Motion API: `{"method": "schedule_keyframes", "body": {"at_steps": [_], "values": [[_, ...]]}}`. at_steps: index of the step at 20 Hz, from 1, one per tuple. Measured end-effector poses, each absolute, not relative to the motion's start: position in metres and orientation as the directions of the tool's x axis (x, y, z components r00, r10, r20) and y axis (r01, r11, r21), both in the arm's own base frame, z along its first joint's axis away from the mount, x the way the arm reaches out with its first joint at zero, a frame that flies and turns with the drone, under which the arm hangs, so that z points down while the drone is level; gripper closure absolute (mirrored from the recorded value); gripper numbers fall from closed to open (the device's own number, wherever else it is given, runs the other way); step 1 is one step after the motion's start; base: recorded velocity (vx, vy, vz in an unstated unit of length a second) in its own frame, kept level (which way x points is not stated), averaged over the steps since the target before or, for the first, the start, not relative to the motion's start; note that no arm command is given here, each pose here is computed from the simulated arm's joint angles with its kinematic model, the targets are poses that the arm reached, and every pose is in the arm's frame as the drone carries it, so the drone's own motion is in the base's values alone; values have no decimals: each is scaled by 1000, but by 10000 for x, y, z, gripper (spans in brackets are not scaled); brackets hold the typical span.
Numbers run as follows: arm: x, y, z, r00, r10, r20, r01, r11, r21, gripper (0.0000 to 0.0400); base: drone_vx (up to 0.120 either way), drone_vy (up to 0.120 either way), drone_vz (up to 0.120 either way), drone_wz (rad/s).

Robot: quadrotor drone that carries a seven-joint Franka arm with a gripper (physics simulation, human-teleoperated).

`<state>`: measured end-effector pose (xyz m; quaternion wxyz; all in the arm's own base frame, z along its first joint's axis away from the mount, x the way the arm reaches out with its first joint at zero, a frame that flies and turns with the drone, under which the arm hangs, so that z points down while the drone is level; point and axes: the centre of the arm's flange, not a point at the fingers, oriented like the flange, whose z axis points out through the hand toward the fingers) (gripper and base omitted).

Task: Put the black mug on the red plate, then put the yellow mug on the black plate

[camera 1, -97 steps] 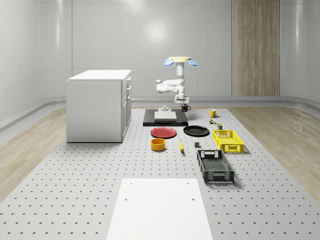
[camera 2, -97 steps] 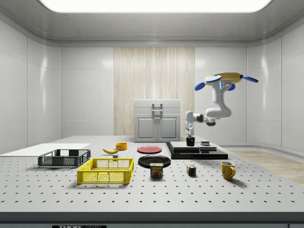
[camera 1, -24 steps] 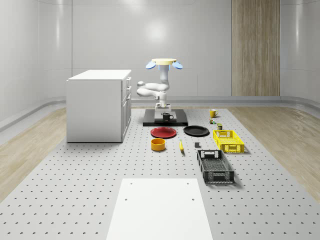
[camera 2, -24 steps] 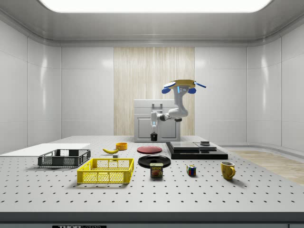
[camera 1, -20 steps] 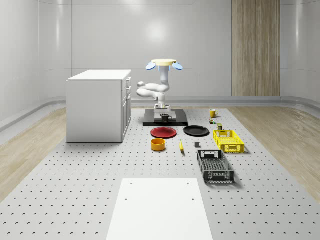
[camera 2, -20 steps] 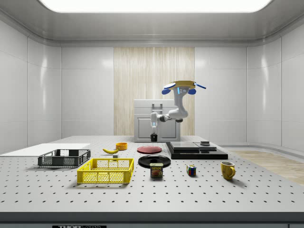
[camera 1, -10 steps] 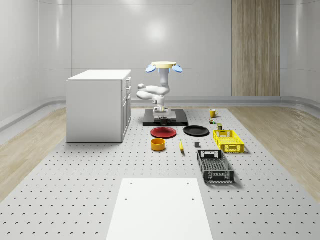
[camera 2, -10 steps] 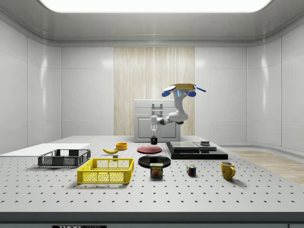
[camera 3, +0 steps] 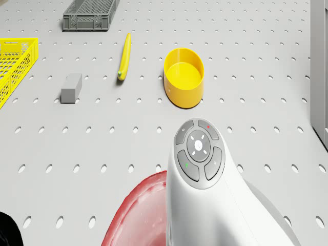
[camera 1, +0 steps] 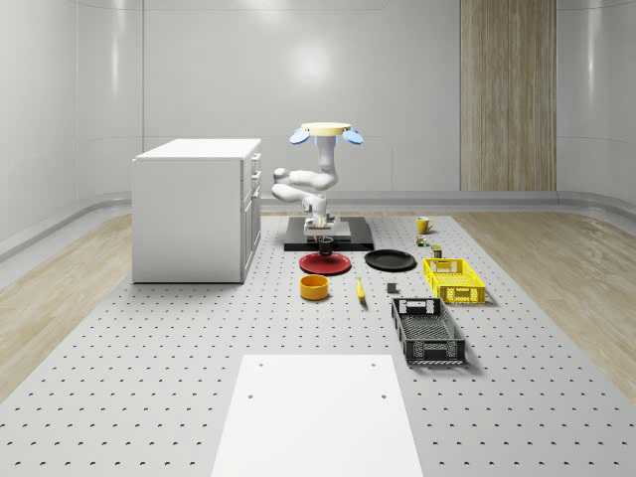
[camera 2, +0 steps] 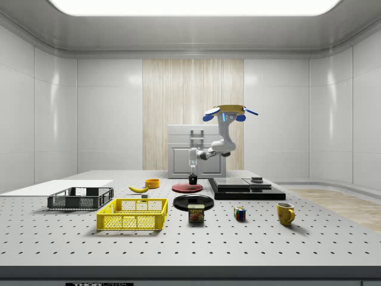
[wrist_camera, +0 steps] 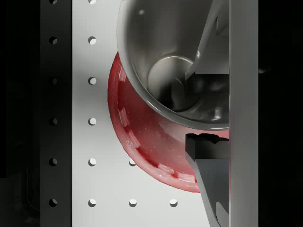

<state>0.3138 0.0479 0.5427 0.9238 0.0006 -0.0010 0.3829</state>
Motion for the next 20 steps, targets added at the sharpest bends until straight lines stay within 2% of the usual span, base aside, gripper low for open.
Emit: {"method": "schedule_keyframes", "body": {"at_steps": [8, 15, 17, 20], "values": [[3358, 480, 5507, 707, 707, 2, -707, 707, 0, 290, 0, 0, 0, 0], [3427, 480, 5621, 707, 707, 2, -707, 707, 0, 290, 0, 0, 0, 0], [3434, 480, 5649, 707, 707, 2, -707, 707, 0, 176, 0, 0, 0, 0], [3440, 480, 5609, 707, 707, 2, -707, 707, 0, 83, 0, 0, 0, 0]]}}
